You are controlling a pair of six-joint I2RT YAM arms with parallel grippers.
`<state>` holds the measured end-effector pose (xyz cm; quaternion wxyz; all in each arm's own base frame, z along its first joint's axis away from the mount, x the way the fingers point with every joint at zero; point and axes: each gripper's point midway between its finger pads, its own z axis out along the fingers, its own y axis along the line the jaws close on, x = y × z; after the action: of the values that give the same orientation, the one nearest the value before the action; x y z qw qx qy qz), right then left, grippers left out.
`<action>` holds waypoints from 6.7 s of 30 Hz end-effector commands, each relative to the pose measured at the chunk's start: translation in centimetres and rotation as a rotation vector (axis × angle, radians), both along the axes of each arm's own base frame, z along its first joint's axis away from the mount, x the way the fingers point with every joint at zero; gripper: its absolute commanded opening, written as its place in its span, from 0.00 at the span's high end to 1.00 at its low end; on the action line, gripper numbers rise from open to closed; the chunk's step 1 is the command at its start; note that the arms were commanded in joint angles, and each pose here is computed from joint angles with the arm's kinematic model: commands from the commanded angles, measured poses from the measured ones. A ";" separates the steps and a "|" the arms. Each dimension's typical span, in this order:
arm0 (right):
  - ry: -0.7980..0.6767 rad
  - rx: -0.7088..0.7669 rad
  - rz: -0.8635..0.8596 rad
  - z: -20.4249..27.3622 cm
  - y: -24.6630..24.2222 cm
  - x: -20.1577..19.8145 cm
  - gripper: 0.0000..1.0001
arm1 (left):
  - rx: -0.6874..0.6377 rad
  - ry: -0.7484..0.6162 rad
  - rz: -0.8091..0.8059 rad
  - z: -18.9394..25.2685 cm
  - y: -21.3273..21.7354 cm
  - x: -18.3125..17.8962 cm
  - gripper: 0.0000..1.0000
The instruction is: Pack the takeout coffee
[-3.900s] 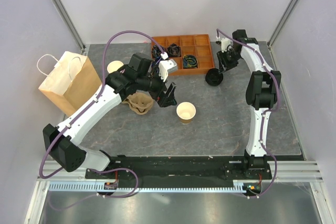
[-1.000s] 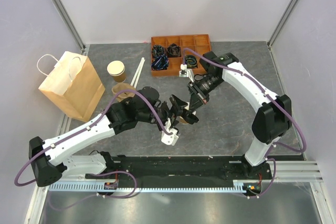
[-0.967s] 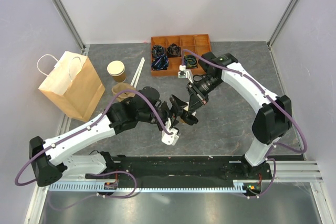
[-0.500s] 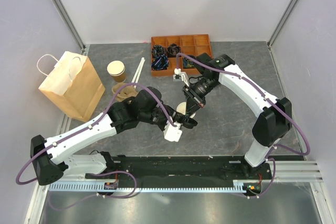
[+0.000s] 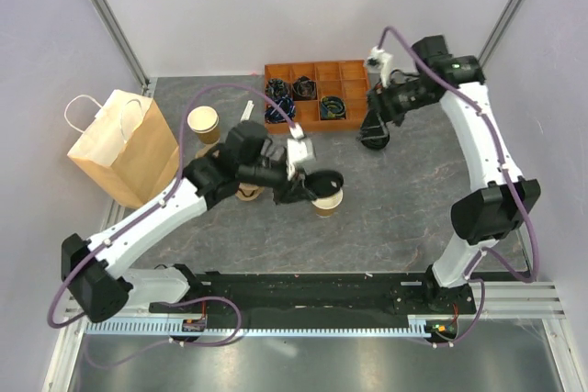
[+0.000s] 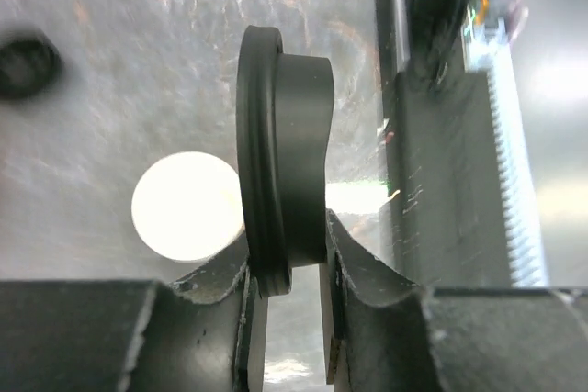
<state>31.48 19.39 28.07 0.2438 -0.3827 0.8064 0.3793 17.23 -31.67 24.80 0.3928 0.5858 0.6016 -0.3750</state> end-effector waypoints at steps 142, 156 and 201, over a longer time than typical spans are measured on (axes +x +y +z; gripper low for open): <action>-0.158 -0.269 0.056 -13.8 5.2 -0.9 0.98 | -0.268 0.466 0.536 8.4 11.5 7.6 0.00; -0.146 -0.261 0.050 -14.1 5.5 -0.7 0.85 | -0.261 0.484 0.539 7.7 11.5 7.6 0.00; 0.361 0.111 -0.020 -15.4 7.4 -5.6 0.73 | -0.192 0.695 0.374 -1.0 6.8 6.2 0.51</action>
<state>26.06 26.59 14.11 0.1394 -0.2983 0.8266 0.4564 23.68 -23.47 23.90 0.2745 0.2465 0.7706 -0.5197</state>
